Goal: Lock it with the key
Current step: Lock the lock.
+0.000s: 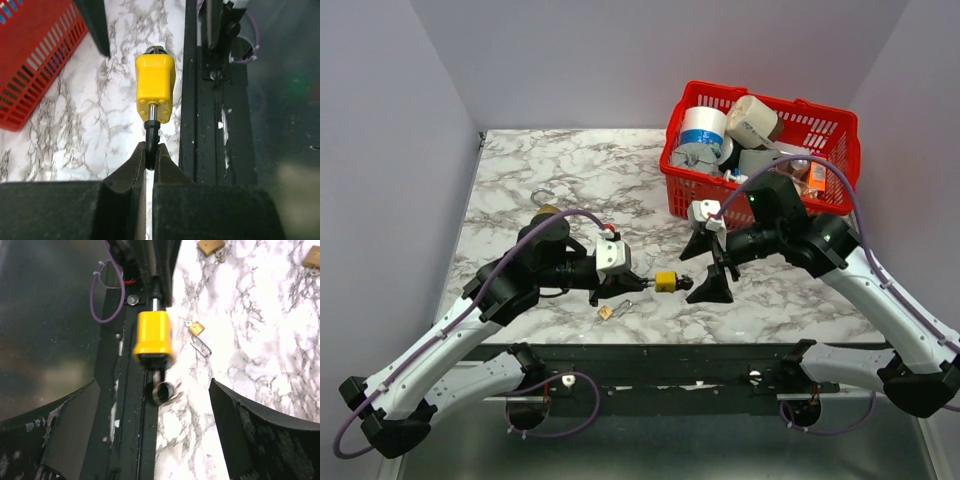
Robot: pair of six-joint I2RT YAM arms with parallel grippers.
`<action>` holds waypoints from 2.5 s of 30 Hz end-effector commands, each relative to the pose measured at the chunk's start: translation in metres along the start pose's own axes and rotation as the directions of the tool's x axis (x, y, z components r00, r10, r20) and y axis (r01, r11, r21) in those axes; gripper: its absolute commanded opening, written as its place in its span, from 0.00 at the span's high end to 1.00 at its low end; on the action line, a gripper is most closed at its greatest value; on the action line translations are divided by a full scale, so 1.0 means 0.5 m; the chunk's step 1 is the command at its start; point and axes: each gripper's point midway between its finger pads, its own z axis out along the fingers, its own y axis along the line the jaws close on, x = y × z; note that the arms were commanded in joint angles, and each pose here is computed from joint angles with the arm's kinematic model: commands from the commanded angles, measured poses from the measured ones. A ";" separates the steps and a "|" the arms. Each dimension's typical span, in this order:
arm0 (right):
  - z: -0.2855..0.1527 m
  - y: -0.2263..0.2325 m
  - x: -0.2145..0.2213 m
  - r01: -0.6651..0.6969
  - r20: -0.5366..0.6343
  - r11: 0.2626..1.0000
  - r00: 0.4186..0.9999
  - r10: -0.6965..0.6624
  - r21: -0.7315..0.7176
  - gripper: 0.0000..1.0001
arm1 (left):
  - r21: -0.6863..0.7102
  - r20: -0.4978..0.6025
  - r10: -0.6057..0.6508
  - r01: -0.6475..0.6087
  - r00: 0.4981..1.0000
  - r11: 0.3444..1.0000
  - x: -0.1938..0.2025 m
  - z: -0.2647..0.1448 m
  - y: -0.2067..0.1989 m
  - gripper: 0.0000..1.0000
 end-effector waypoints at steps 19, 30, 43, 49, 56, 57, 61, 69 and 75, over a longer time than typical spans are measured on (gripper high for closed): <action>0.047 -0.006 -0.006 0.052 -0.031 0.997 0.998 -0.053 -0.056 0.16 | 0.007 0.146 -0.101 0.101 0.984 0.995 -0.094 0.006 0.024 1.00; 0.059 -0.029 -0.023 0.034 -0.023 0.999 0.999 -0.035 -0.028 0.69 | 0.007 0.168 -0.143 0.144 0.975 0.990 -0.101 0.010 0.027 1.00; 0.085 -0.030 -0.044 0.052 -0.009 0.998 0.999 -0.052 -0.032 0.99 | 0.052 0.226 -0.272 0.267 0.935 0.962 -0.125 0.042 0.041 1.00; 0.103 -0.018 -0.061 0.067 0.012 0.995 0.998 -0.066 -0.068 0.99 | 0.066 0.275 -0.296 0.289 0.915 0.955 -0.139 0.053 0.050 1.00; 0.120 -0.026 -0.097 0.045 0.062 0.996 0.997 -0.041 -0.078 0.99 | 0.088 0.322 -0.288 0.275 0.902 0.957 -0.142 0.069 0.047 1.00; 0.122 -0.029 -0.104 0.045 0.077 0.996 0.996 -0.039 -0.073 0.99 | 0.088 0.321 -0.294 0.281 0.900 0.956 -0.135 0.072 0.048 1.00; 0.130 -0.024 -0.113 0.058 0.095 0.995 0.994 -0.050 -0.080 0.99 | 0.112 0.331 -0.315 0.295 0.889 0.949 -0.133 0.083 0.045 1.00; 0.119 -0.034 -0.087 0.040 0.072 0.999 0.997 -0.039 -0.007 0.99 | 0.073 0.320 -0.343 0.337 0.883 0.938 -0.115 0.053 0.076 1.00; 0.092 -0.069 -0.057 -0.043 0.081 0.995 0.996 0.035 0.091 0.99 | 0.001 0.269 -0.322 0.334 0.908 0.943 -0.086 -0.007 0.102 0.49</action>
